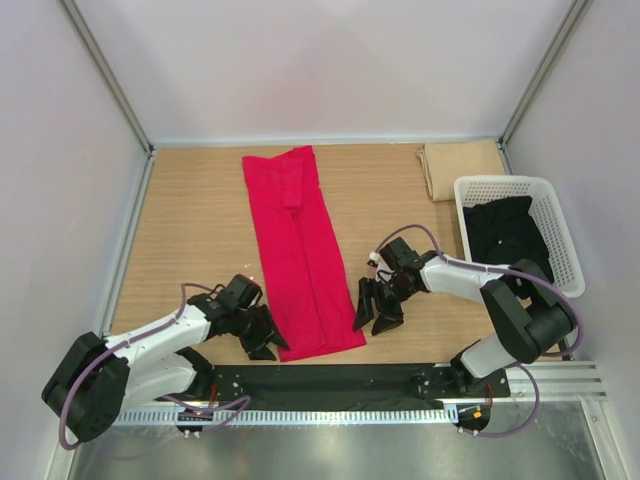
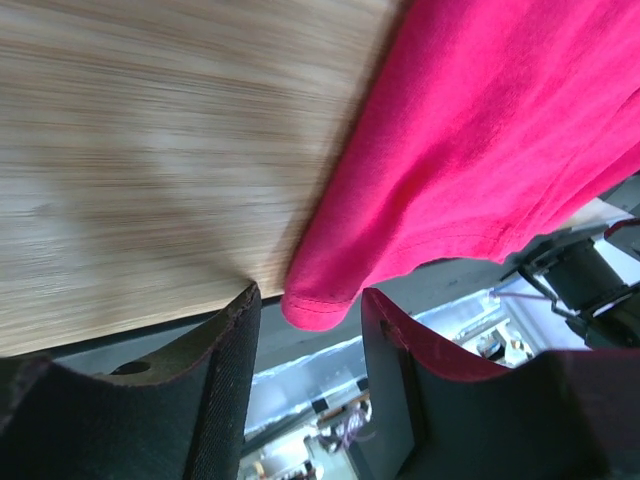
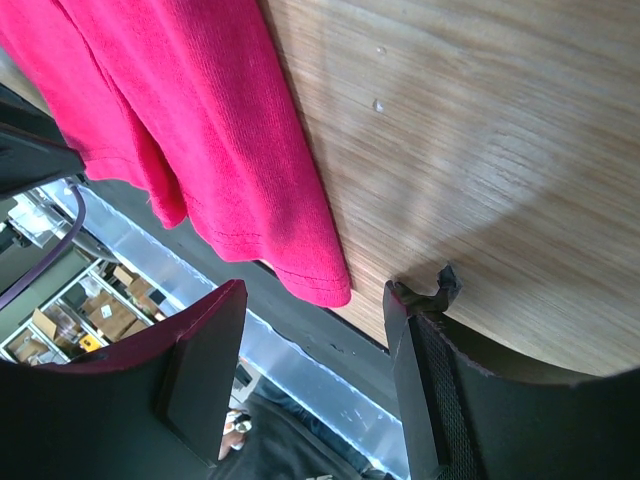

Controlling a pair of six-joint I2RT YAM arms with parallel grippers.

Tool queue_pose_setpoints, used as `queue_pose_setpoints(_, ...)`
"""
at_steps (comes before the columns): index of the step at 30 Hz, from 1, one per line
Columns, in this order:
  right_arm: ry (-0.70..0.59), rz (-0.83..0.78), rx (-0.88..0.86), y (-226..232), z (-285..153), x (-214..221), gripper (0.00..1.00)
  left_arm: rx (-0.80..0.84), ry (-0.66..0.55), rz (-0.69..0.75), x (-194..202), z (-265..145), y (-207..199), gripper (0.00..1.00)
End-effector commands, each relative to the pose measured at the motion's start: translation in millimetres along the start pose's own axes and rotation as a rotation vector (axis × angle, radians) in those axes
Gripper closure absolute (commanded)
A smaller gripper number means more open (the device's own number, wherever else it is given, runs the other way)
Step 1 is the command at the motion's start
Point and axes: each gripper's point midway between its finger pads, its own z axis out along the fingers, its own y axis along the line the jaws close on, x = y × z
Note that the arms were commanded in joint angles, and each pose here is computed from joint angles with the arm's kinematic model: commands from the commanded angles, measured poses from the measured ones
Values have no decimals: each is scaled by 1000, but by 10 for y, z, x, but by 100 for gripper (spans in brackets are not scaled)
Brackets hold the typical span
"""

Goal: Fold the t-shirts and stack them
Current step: Fold the tshirt

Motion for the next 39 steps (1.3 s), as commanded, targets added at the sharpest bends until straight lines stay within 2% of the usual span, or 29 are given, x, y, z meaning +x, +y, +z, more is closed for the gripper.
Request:
queue_pose_setpoints(1,-13,-19,31,-87,14,27,36,-25,-4,14,-5,81,33,55)
queue_pose_setpoints(6,-12,-18,30,-93,8,41,36,-24,-17,-16,3,76,85,62)
queue_pose_setpoints(14,21,-3,29,-175,60,160,36,-20,-19,-18,0,103,108,82)
queue_pose_setpoints(20,29,19,27,-193,126,170,37,2,-20,-8,-8,88,39,90)
queue_pose_setpoints(26,4,27,54,-251,206,126,39,-2,2,13,9,100,14,93)
queue_pose_setpoints(31,-39,23,88,-283,234,-18,45,2,4,27,7,89,-13,93)
queue_pose_setpoints(39,-49,14,153,-424,240,-15,46,-17,12,60,3,70,-29,94)
